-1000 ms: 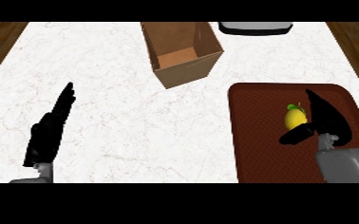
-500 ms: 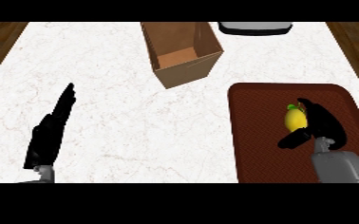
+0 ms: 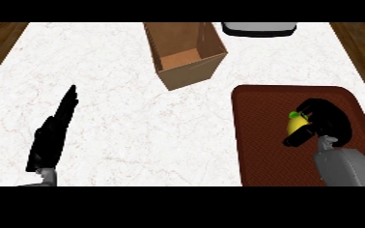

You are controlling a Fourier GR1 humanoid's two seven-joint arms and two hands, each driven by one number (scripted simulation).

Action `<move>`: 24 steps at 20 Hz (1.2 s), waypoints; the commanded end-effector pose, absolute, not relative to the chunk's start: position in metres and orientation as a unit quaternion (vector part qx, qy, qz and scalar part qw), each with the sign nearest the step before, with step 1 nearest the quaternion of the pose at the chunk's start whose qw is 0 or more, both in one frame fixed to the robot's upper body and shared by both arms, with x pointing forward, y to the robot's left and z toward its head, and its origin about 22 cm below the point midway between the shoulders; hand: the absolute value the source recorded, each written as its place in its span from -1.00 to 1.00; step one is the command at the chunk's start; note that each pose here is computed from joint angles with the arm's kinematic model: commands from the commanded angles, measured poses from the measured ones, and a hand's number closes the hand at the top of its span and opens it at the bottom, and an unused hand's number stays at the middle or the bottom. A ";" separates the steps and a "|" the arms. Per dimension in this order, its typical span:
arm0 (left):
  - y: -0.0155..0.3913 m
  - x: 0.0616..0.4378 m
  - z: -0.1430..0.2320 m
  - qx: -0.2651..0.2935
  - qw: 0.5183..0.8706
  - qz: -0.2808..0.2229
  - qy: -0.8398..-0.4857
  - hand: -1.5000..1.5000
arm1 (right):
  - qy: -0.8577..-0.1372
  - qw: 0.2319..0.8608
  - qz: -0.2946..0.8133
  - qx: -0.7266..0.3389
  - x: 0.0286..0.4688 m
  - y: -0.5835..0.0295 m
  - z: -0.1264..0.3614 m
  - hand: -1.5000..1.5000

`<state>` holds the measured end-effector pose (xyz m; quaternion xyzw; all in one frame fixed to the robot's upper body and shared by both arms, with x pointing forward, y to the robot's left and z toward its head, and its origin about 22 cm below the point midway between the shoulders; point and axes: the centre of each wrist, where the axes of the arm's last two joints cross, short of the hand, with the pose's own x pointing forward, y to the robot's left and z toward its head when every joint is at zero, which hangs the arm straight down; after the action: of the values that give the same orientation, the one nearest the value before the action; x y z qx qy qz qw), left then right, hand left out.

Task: Pick the lemon from the tray and place it in the cardboard box

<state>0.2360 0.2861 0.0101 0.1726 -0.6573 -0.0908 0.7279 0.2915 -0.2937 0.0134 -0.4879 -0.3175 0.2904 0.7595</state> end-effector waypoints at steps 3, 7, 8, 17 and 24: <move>0.293 0.247 0.015 0.171 0.728 -0.084 -0.659 0.00 | -0.337 0.714 0.296 -0.537 0.292 -0.311 0.032 1.00; 0.262 0.249 0.015 0.128 0.713 -0.126 -0.678 0.00 | -0.496 0.569 0.493 -0.432 0.338 -0.255 0.079 1.00; 0.259 0.254 0.020 0.124 0.706 -0.134 -0.684 0.00 | -0.518 0.536 0.523 -0.413 0.340 -0.244 0.086 1.00; 0.242 0.263 0.027 0.107 0.693 -0.154 -0.696 0.00 | -0.649 0.338 0.620 -0.283 0.375 -0.257 0.160 1.00; 0.238 0.265 0.027 0.110 0.696 -0.151 -0.693 0.00 | -0.772 0.290 0.562 -0.064 0.402 -0.266 0.190 1.00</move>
<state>0.2642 0.2411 0.0274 0.1080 -0.6945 -0.1516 0.6950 0.3898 -0.2604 0.1724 -0.1681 -0.7164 0.5929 0.3272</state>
